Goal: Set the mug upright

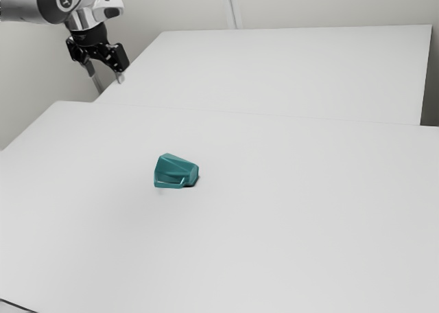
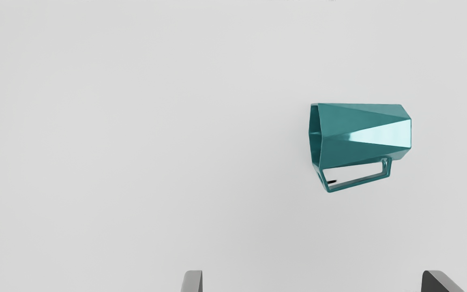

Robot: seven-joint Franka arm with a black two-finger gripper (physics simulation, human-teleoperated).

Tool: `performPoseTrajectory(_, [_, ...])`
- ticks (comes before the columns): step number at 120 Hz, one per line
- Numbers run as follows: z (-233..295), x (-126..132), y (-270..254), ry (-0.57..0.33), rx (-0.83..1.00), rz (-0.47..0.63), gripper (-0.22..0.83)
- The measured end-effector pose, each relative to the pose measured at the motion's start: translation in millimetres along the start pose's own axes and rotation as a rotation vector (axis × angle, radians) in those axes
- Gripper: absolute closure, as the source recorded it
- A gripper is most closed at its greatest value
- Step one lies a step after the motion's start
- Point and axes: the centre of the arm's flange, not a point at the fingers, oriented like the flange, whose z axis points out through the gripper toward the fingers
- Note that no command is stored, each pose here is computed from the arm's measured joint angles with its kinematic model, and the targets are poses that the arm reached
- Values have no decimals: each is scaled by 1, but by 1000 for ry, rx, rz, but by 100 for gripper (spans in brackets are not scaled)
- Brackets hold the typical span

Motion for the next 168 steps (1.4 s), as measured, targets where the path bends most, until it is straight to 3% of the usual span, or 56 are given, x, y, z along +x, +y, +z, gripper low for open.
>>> performPoseTrajectory(23, [23,4,3,-1,-55,-5,2])
performPoseTrajectory(46, [70,3,-47,25,-279,-185,2])
performPoseTrajectory(76, [149,7,-65,23,-543,-355,2])
performPoseTrajectory(106, [230,-13,-90,-15,-716,-484,2])
performPoseTrajectory(139, [316,-24,-106,-53,-817,-502,2])
performPoseTrajectory(168, [335,-32,-112,-50,-905,-403,2])
